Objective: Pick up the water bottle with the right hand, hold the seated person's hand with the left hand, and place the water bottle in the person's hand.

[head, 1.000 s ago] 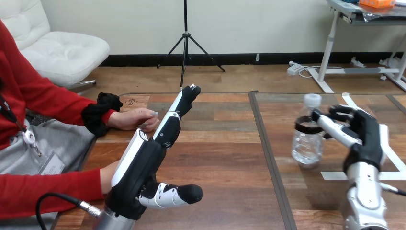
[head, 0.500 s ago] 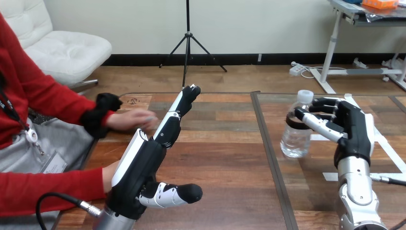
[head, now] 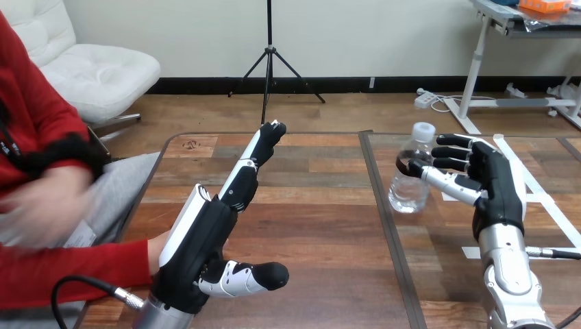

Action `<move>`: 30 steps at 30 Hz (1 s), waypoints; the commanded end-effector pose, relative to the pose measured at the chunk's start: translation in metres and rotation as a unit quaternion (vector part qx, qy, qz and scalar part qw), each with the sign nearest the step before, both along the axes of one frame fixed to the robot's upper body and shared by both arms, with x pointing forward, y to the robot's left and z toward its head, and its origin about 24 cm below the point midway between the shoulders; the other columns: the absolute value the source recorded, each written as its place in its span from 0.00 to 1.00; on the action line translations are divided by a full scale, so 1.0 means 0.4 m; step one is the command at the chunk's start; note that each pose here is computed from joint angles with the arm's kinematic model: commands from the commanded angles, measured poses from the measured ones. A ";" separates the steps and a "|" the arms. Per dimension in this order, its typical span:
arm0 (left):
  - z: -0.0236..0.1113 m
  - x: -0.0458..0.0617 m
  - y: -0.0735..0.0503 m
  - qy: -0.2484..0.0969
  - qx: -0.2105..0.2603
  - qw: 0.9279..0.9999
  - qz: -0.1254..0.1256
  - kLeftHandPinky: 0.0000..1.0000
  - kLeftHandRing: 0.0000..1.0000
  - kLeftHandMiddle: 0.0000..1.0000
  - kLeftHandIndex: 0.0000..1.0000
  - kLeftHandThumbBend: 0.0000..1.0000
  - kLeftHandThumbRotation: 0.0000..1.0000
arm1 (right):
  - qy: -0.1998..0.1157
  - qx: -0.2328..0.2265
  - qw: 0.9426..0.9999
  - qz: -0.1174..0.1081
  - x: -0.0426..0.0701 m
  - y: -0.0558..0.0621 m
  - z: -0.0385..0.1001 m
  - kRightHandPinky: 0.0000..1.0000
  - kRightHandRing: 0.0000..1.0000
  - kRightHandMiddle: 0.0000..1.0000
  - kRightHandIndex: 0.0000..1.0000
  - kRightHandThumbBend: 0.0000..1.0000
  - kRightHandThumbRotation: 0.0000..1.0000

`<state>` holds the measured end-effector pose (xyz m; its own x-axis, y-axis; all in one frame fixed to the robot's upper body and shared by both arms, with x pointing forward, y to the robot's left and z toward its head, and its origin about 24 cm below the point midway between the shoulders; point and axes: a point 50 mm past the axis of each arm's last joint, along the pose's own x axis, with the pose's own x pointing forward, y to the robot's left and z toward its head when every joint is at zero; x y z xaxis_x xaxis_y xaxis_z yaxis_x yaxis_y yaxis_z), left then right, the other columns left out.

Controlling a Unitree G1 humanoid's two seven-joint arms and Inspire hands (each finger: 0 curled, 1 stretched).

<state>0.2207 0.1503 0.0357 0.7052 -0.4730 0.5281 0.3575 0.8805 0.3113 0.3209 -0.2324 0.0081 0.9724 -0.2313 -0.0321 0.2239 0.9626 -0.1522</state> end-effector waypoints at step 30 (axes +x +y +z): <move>0.048 0.035 -0.001 -0.044 -0.004 0.999 -0.001 1.00 1.00 1.00 1.00 1.00 0.78 | -0.017 -0.047 0.998 0.031 0.016 -0.023 0.041 0.95 1.00 0.98 1.00 1.00 0.39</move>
